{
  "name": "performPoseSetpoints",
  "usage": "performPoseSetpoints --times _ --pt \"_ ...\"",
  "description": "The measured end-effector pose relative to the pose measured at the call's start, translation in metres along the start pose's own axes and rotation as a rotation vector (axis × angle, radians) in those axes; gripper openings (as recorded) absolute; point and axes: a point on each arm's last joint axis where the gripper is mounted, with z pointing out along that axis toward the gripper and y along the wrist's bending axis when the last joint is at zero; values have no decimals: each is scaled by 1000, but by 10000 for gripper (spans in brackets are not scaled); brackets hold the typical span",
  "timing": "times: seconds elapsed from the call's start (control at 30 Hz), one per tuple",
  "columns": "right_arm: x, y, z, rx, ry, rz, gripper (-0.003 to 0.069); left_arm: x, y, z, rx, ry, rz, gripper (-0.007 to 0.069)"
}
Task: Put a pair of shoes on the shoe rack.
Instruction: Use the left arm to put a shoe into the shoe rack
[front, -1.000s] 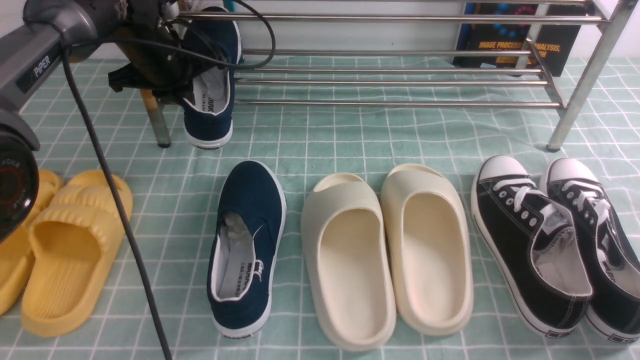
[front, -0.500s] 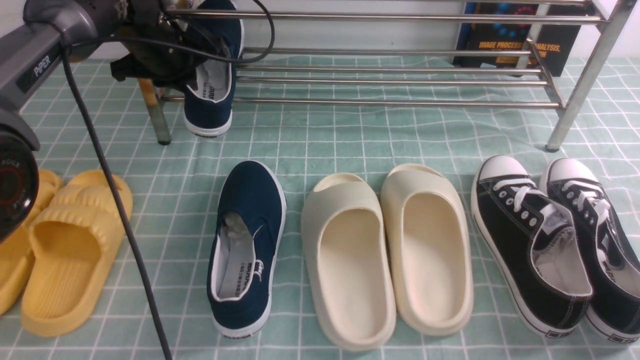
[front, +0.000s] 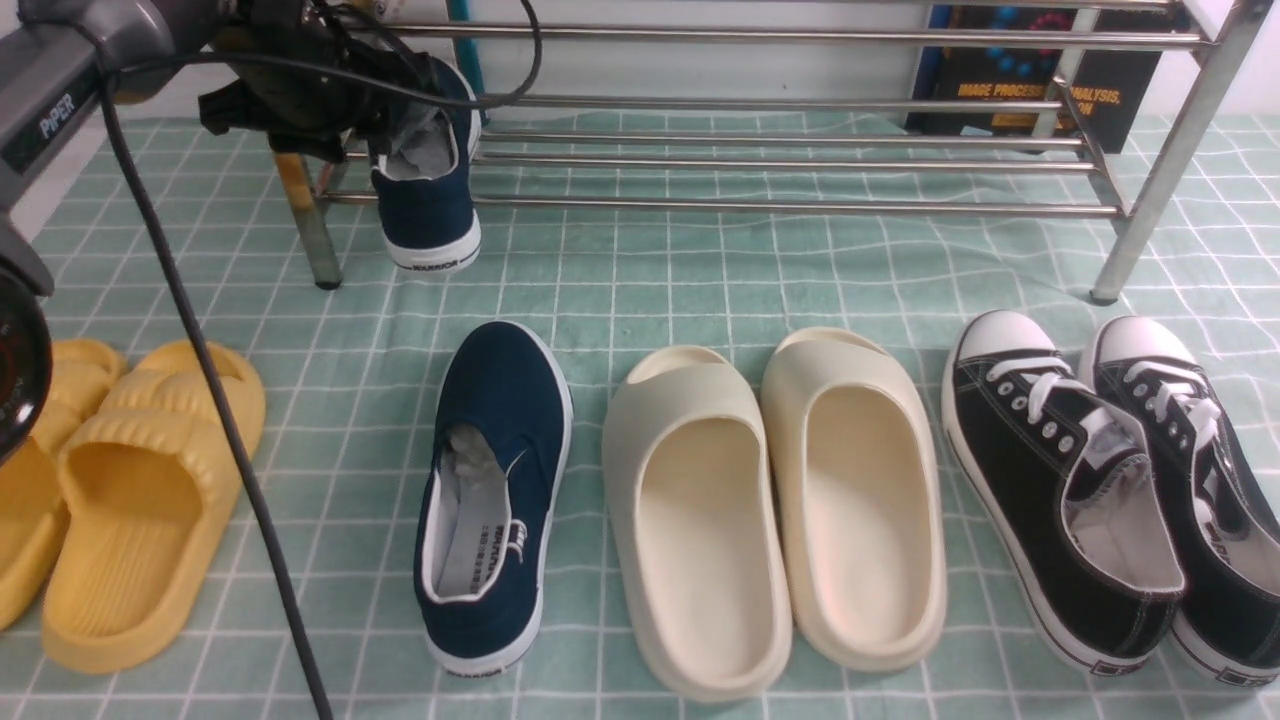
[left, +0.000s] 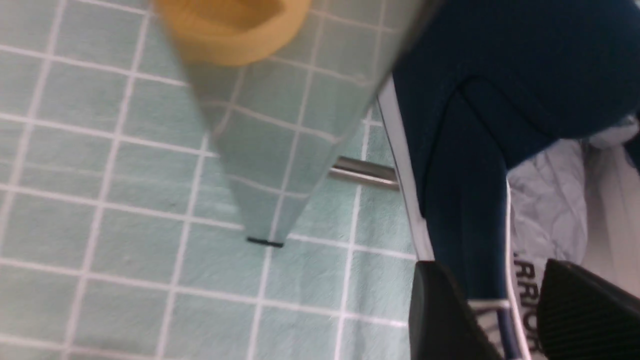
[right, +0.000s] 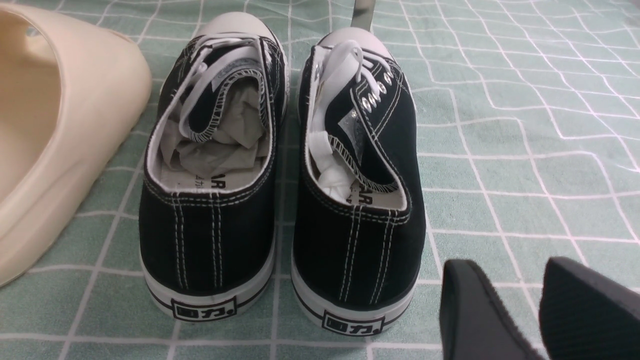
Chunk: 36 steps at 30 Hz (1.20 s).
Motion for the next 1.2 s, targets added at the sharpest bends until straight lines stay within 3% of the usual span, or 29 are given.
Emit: performPoseSetpoints --times 0.37,0.53,0.57,0.77,0.9,1.2 --pt "0 0 0 0 0 0 246 3 4 -69 -57 119 74 106" --pt "0 0 0 0 0 0 246 37 -19 -62 -28 272 203 8" --pt "0 0 0 0 0 0 246 55 -34 -50 -10 304 247 -13" --pt "0 0 0 0 0 0 246 83 -51 -16 4 252 274 -13" --pt "0 0 0 0 0 0 246 73 -46 0 -42 122 226 -13" --pt "0 0 0 0 0 0 246 52 -34 12 -142 56 163 -13"
